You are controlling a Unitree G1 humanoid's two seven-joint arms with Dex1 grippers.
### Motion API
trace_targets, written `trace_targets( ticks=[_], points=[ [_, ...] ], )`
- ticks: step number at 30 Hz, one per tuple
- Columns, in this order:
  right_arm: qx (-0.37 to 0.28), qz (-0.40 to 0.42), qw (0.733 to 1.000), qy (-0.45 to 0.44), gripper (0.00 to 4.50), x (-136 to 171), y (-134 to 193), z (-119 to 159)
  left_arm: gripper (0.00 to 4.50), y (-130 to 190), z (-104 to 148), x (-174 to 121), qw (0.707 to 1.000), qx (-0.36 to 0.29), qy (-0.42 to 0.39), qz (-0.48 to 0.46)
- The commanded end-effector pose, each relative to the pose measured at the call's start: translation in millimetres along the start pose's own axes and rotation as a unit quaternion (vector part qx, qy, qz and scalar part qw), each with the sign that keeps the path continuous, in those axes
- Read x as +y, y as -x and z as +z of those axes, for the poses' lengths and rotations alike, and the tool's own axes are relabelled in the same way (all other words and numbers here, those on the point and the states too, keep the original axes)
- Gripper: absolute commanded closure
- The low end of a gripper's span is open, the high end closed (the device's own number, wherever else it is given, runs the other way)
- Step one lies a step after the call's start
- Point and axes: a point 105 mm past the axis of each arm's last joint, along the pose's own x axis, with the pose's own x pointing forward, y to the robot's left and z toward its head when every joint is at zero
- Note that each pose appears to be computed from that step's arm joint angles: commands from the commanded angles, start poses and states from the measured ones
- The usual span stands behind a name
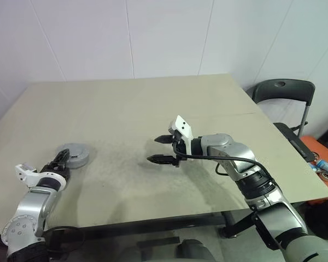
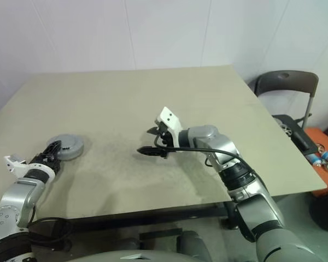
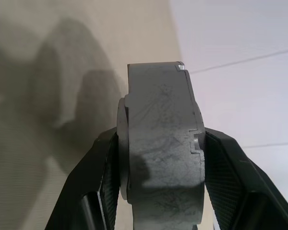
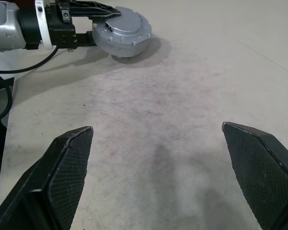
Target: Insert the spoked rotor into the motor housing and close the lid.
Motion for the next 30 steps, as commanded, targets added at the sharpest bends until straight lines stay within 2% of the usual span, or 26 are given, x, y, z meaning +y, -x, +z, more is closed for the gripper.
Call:
trace_targets(
  ticks=[1, 10, 16, 17, 18, 23, 30],
  points=[
    [-0.020, -0.003, 1.000, 0.021, 0.00, -1.4, 3.6, 12.9, 2.37, -0.8, 14.7, -13.5, 1.000, -0.026, 0.011, -0.014],
    [-0.017, -0.007, 1.000, 0.020, 0.00, -4.5, 5.5, 12.5, 2.37, -1.5, 16.1, -3.3, 0.999, -0.038, 0.028, 0.016],
    [-0.013, -0.009, 1.000, 0.022, 0.00, -5.4, 6.1, 12.0, 2.37, 1.0, 5.7, 2.9, 0.999, -0.015, 0.029, 0.030],
    [-0.013, -0.009, 1.000, 0.021, 0.00, -4.8, 6.3, 11.9, 1.66, 2.0, 3.2, 2.0, 0.999, -0.009, 0.028, 0.028],
    [-0.013, -0.009, 1.000, 0.021, 0.00, -4.5, 6.5, 11.8, 1.50, 2.7, 2.3, 2.5, 0.999, -0.007, 0.026, 0.031],
    [-0.012, -0.011, 1.000, 0.023, 0.00, -4.5, 7.5, 10.0, 0.03, 5.6, -3.3, 1.6, 0.999, 0.002, 0.018, 0.040],
    [-0.011, -0.018, 0.999, 0.032, 0.00, -8.3, 8.4, 10.8, 0.03, 16.7, -25.1, 4.0, 0.997, 0.031, -0.007, 0.071]
  ],
)
